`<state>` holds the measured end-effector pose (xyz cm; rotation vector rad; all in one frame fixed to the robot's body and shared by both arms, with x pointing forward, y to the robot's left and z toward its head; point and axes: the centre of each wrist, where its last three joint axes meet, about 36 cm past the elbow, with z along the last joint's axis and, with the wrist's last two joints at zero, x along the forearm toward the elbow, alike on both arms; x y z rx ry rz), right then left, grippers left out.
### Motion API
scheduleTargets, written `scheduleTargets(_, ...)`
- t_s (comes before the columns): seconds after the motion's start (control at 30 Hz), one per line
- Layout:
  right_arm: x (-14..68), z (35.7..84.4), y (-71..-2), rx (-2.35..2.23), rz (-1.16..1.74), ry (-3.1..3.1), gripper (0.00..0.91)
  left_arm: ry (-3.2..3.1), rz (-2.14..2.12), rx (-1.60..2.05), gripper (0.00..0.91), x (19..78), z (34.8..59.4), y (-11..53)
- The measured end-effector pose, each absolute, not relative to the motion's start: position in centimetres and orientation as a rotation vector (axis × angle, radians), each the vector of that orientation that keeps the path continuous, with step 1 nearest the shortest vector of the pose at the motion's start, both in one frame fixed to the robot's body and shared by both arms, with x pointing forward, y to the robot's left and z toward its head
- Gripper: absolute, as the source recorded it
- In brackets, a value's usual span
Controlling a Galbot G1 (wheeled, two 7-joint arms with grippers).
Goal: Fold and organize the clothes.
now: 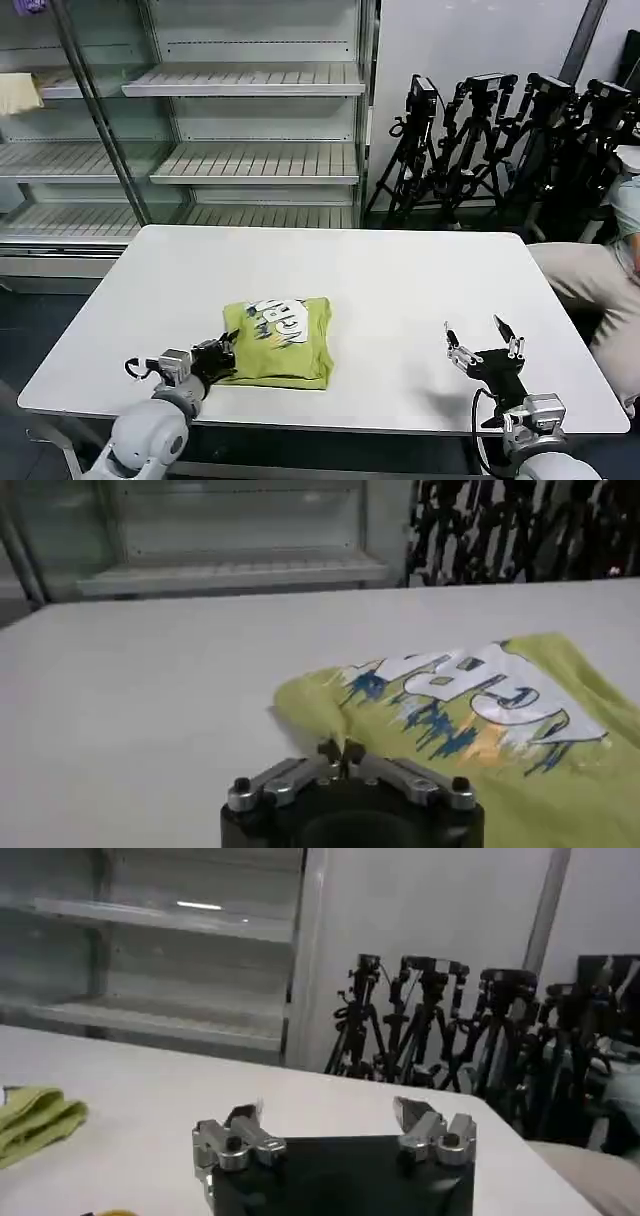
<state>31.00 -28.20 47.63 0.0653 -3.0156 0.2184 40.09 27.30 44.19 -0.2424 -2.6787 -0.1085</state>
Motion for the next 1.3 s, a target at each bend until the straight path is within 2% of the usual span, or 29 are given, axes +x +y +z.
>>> scheduleTargets(0.23,31.1,47.8,-27.7,0.072,0.204,-3.033,0.907,-2.677,-0.356,-0.154,0.0,40.6,46.9,35.0)
scheduleTargets(0.47,31.0,47.4,-27.3,0.082,0.184,-3.036,0.907,-2.641,-0.642,0.013,0.0,40.7,52.4,44.3)
scheduleTargets(0.57,30.9,47.4,-27.4,0.081,0.185,-3.036,0.907,-2.642,-0.72,0.033,0.0,40.3,54.6,45.2)
scheduleTargets(0.7,30.7,47.6,-27.5,0.076,0.193,-3.037,0.907,-2.697,-0.794,-0.001,0.0,39.4,56.5,42.3)
scheduleTargets(0.77,30.5,47.7,-27.6,0.072,0.2,-3.038,0.907,-2.725,-0.813,-0.063,0.0,38.4,56.4,39.6)
scheduleTargets(1.07,29.8,48.1,-28.2,0.04,0.228,-3.036,0.907,-2.758,-0.689,-0.455,0.0,32.5,52.5,27.4)
scheduleTargets(1.3,29.4,48.5,-28.7,0.022,0.246,-3.039,0.907,-2.77,-0.558,-0.602,0.0,29.9,50.2,21.2)
